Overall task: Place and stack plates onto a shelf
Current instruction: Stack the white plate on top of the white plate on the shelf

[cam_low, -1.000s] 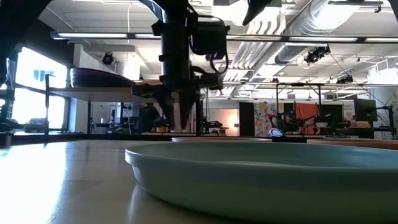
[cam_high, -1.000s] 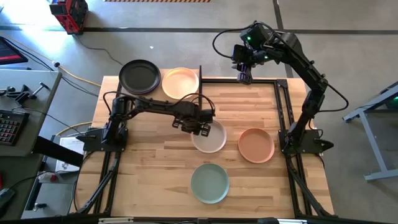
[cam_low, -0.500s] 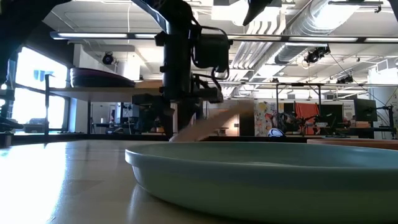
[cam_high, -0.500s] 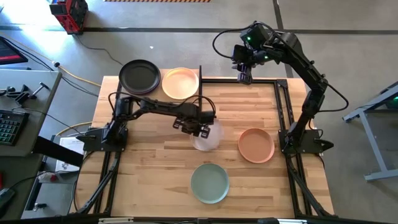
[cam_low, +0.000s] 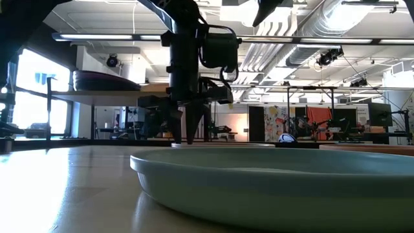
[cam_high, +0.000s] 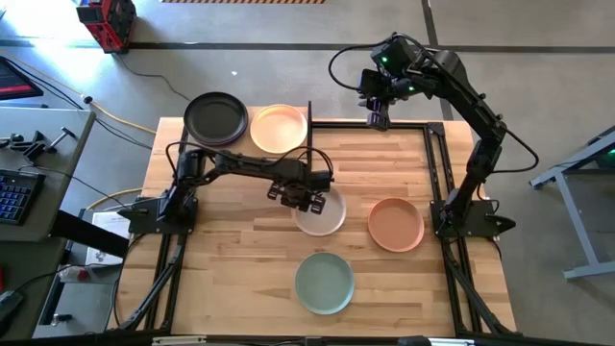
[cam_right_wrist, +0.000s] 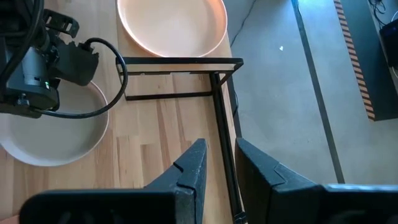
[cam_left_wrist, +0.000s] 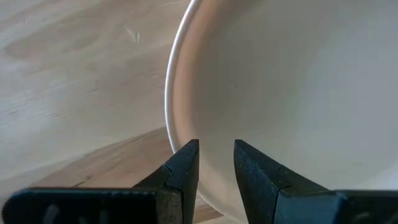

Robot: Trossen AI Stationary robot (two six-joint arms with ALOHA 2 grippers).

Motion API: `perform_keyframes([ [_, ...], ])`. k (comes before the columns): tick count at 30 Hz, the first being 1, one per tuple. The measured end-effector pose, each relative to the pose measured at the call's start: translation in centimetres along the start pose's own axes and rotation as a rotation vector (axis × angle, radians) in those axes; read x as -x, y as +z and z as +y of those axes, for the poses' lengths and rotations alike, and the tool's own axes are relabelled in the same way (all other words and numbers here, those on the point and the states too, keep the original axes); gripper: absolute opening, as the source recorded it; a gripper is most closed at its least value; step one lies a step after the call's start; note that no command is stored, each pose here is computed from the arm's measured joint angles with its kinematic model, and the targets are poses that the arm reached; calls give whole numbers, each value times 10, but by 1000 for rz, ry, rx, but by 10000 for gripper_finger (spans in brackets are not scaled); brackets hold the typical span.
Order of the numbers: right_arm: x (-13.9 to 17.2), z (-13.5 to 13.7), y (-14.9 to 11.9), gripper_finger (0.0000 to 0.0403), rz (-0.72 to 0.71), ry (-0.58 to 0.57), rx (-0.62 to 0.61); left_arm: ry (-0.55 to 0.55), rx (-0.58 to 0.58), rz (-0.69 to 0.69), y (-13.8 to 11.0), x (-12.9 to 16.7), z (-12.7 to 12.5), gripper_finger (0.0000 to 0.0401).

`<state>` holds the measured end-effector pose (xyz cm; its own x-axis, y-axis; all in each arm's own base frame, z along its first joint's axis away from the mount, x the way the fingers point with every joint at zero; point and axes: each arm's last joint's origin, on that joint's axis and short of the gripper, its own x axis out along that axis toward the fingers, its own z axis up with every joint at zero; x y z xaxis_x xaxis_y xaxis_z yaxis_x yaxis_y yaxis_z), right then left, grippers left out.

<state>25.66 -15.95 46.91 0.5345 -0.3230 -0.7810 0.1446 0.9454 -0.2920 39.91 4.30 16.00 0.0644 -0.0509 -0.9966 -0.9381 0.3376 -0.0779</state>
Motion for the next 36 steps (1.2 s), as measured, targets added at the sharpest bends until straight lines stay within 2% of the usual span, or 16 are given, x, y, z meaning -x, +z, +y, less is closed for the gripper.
perform_keyframes([
  [4,0,0,0,62,0,0,0,-4,-2,-4,-1,5,1,90],
  [12,0,0,0,62,0,0,0,54,15,-31,2,12,10,90],
  [24,0,0,0,62,1,1,-1,74,-10,9,5,-8,7,90],
  [33,0,0,0,62,1,1,-1,67,-28,7,7,-9,7,89],
  [36,0,0,0,62,1,1,-1,63,-58,6,7,-9,6,76],
])
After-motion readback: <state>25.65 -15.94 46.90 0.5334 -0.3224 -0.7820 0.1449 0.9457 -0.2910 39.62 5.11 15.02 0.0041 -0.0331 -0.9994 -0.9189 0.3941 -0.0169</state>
